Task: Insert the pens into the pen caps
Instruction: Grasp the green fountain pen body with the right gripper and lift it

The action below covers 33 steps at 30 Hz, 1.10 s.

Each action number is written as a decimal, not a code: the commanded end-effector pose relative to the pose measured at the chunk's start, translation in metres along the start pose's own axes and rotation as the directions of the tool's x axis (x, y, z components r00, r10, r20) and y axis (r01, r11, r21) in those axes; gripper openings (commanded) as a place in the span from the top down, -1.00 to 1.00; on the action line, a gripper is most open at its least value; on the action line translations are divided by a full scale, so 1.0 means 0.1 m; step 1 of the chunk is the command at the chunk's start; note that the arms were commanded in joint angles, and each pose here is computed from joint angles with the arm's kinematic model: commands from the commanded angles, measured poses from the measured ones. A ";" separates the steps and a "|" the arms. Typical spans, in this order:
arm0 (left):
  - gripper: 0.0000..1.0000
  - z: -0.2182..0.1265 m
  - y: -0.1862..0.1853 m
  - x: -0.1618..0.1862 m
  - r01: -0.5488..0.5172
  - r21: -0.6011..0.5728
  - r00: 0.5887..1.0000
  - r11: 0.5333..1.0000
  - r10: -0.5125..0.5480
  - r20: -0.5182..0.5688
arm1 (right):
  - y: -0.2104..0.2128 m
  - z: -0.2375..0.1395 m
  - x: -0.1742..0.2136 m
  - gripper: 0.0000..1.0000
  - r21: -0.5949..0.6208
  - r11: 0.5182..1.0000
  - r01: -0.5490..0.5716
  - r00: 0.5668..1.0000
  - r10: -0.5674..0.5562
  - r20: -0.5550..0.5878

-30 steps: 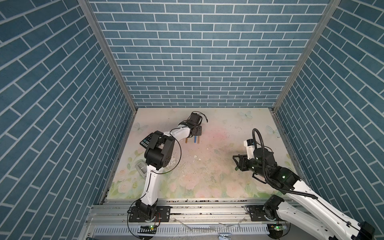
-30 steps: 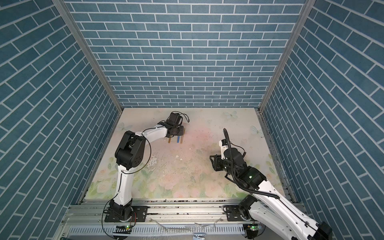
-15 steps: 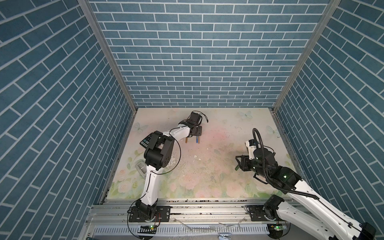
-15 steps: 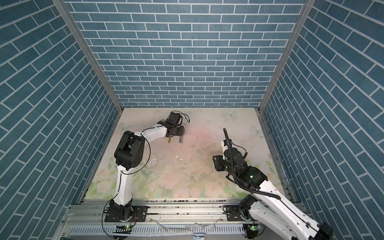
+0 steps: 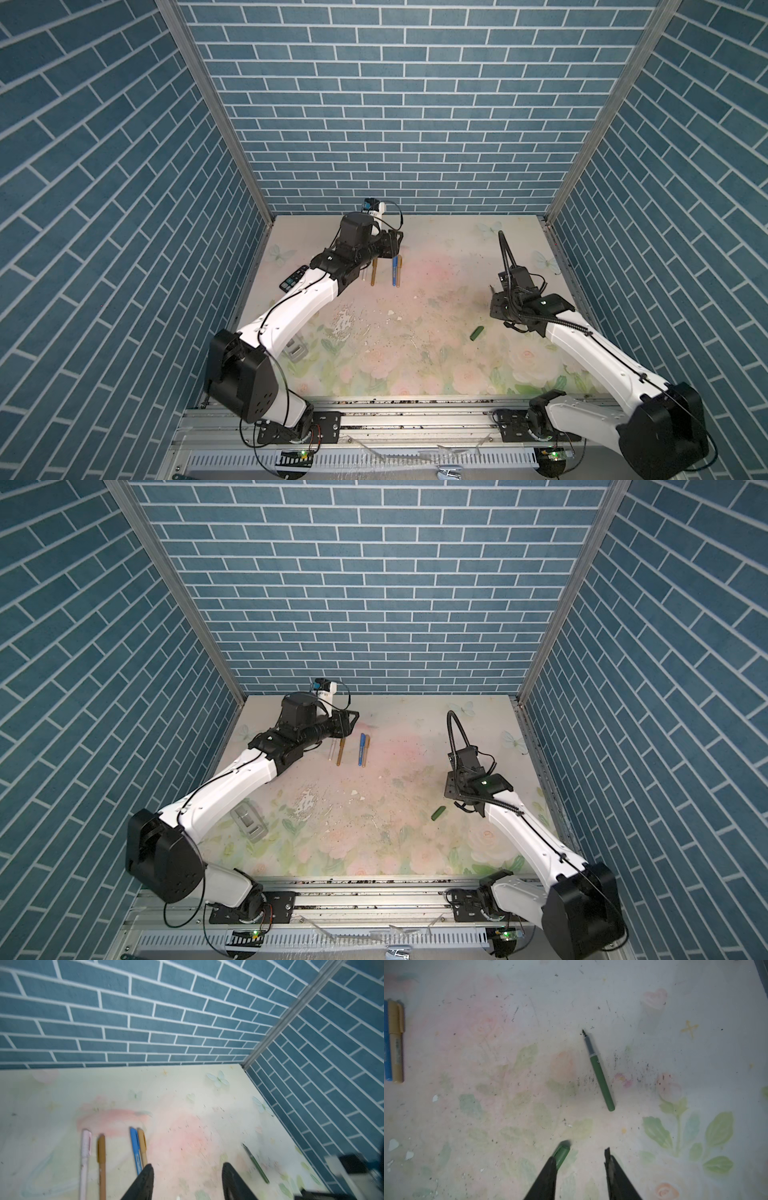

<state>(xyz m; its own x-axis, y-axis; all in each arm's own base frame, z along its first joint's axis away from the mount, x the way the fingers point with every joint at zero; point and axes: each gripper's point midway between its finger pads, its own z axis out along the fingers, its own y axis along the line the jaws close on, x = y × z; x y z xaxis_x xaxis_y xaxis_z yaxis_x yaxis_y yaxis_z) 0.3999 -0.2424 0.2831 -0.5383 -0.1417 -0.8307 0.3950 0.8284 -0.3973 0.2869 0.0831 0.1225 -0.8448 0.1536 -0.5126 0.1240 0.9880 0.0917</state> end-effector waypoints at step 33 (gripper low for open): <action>-0.26 -0.16 -0.78 0.34 0.082 0.361 0.995 0.929 -0.055 -0.085 | -0.21 1.34 -0.14 0.60 0.054 0.986 0.159 0.905 -0.123 -0.408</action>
<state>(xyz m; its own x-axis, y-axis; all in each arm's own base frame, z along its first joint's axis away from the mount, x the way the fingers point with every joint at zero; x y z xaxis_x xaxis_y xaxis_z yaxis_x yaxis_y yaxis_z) 0.3403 -0.3036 0.2798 -0.6425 -0.1329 -0.7547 0.5684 0.5779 -0.5856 0.3663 0.0589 0.0202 -0.9888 -0.0053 -0.1489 0.0029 0.9985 -0.0549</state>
